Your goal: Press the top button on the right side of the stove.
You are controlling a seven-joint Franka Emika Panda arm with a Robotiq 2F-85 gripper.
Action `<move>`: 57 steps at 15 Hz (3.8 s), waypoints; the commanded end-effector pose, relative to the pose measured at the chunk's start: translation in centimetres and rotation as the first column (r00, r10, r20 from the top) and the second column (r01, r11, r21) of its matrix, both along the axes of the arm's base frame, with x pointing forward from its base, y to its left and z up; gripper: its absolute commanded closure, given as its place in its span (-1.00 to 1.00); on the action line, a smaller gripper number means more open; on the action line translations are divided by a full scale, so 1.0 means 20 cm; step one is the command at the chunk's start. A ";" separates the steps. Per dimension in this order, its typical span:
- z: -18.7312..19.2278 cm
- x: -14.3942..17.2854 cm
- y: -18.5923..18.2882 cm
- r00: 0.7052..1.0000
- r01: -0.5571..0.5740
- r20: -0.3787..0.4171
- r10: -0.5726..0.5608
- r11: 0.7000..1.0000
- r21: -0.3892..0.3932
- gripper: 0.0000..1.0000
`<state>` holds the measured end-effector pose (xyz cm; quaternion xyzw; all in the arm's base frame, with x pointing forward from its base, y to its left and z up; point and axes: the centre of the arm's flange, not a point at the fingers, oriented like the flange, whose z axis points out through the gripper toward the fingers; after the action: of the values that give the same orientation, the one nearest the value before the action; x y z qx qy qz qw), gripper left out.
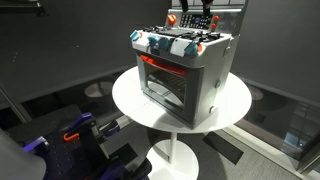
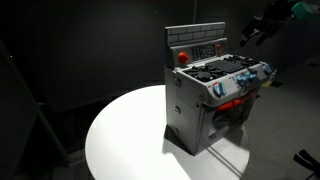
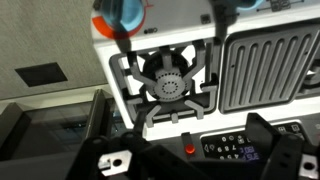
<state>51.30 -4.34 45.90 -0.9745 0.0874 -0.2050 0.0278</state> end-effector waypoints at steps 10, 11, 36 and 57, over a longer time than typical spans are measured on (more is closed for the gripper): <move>-0.07 0.42 -0.08 0.989 0.132 0.081 -0.122 0.982 -0.132 -1.00; -0.08 0.45 -0.08 0.988 0.138 0.082 -0.127 0.981 -0.137 -1.00; -0.14 0.65 -0.07 0.986 0.153 0.090 -0.141 0.978 -0.141 -1.00; 0.01 0.34 -0.03 0.984 0.066 -0.158 -0.082 0.992 -0.103 -1.00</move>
<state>60.36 -5.13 44.78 -0.9781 0.1296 -0.1581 -0.0399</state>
